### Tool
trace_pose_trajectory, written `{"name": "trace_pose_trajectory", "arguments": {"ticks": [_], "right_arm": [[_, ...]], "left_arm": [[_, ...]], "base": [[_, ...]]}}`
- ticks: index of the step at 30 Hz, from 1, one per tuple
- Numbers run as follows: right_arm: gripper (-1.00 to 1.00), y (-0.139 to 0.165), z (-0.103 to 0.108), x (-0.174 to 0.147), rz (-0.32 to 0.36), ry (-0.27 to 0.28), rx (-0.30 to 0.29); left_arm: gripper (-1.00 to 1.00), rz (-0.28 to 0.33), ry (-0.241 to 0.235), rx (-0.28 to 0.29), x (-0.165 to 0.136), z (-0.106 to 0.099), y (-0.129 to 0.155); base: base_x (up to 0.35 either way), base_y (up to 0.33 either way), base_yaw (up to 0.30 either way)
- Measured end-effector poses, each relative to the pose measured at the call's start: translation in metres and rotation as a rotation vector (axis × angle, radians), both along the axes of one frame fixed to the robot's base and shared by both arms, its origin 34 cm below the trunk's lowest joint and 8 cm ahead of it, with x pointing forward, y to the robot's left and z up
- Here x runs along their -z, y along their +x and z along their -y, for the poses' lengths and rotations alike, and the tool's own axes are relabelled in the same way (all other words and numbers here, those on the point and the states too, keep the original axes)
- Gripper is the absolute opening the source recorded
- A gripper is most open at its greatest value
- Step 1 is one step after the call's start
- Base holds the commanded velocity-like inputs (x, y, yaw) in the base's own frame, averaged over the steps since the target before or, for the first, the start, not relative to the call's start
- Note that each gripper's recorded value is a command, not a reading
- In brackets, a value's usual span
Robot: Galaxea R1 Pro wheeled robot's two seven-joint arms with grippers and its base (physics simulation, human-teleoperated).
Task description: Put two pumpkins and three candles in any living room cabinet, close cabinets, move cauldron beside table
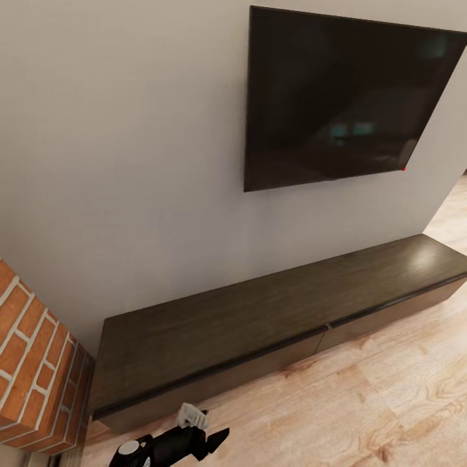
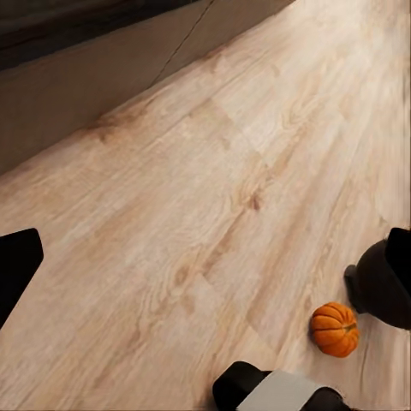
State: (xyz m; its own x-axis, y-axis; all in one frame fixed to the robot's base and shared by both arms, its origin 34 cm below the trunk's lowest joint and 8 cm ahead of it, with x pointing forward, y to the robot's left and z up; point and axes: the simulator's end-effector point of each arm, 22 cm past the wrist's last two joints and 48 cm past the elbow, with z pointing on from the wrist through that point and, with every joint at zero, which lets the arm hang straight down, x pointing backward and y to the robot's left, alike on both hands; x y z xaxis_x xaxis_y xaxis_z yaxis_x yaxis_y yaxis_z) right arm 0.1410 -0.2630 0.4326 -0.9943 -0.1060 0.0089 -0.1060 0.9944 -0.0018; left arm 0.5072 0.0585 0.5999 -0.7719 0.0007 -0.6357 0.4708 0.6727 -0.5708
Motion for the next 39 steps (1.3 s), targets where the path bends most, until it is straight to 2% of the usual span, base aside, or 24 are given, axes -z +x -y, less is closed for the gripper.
{"name": "trace_pose_trajectory", "arguments": {"ticks": [1,2,4,9,12,17,19,21,25,27,30,31,34,36,39], "right_arm": [[1.0,0.0,0.0,0.0,0.0,0.0,0.0],[1.0,0.0,0.0,0.0,0.0,0.0,0.0],[1.0,0.0,0.0,0.0,0.0,0.0,0.0],[1.0,0.001,0.001,0.0,0.002,-0.001,0.0],[1.0,0.001,0.001,0.0,0.003,-0.002,0.0],[1.0,0.012,0.003,0.001,0.027,-0.004,0.008],[1.0,0.017,0.003,0.001,0.036,-0.005,0.01],[1.0,0.02,0.004,0.001,0.044,-0.006,0.011],[1.0,0.026,0.004,0.002,0.055,-0.006,0.011],[1.0,0.029,0.004,0.002,0.061,-0.006,0.011],[1.0,0.031,0.002,0.002,0.065,0.002,0.003],[1.0,0.033,-0.002,0.002,0.068,0.02,0.0],[1.0,0.058,-0.021,0.0,0.111,0.136,-0.013],[1.0,0.076,-0.028,-0.004,0.141,0.226,-0.029],[1.0,0.099,-0.034,-0.014,0.179,0.332,-0.053]], "left_arm": [[1.0,0.008,-0.008,0.008,-0.004,0.004,0.001],[1.0,0.025,-0.023,0.026,-0.021,0.013,0.012],[1.0,0.039,-0.027,0.045,-0.037,0.019,0.022],[1.0,0.077,-0.03,0.065,-0.074,0.026,0.045],[1.0,0.157,-0.037,0.088,-0.11,0.034,0.068],[1.0,0.291,-0.057,0.184,-0.166,0.072,0.085],[1.0,0.326,-0.064,0.203,-0.181,0.081,0.092],[1.0,0.369,-0.074,0.214,-0.199,0.09,0.104],[1.0,0.427,-0.079,0.214,-0.224,0.095,0.122],[1.0,0.48,-0.082,0.213,-0.252,0.095,0.145],[1.0,0.456,-0.091,0.218,-0.269,0.096,0.158],[1.0,0.45,-0.09,0.221,-0.273,0.097,0.16],[1.0,0.459,-0.096,0.226,-0.286,0.098,0.162],[1.0,0.456,-0.098,0.228,-0.289,0.098,0.162],[1.0,0.444,-0.098,0.229,-0.29,0.098,0.161]], "base": [[0.0,0.0,0.0],[0.0,0.0,0.0],[0.0,0.0,0.0],[0.0,0.0,0.0],[0.0,0.0,0.0],[0.0,0.0,0.0],[0.0,0.0,0.0],[0.0,0.0,0.0],[0.0,0.0,0.0],[0.0,0.0,0.0],[0.0,0.0,0.0],[0.0,0.0,0.0],[0.0,0.0,0.0],[0.0,0.0,0.0],[0.0,0.0,0.0]]}}
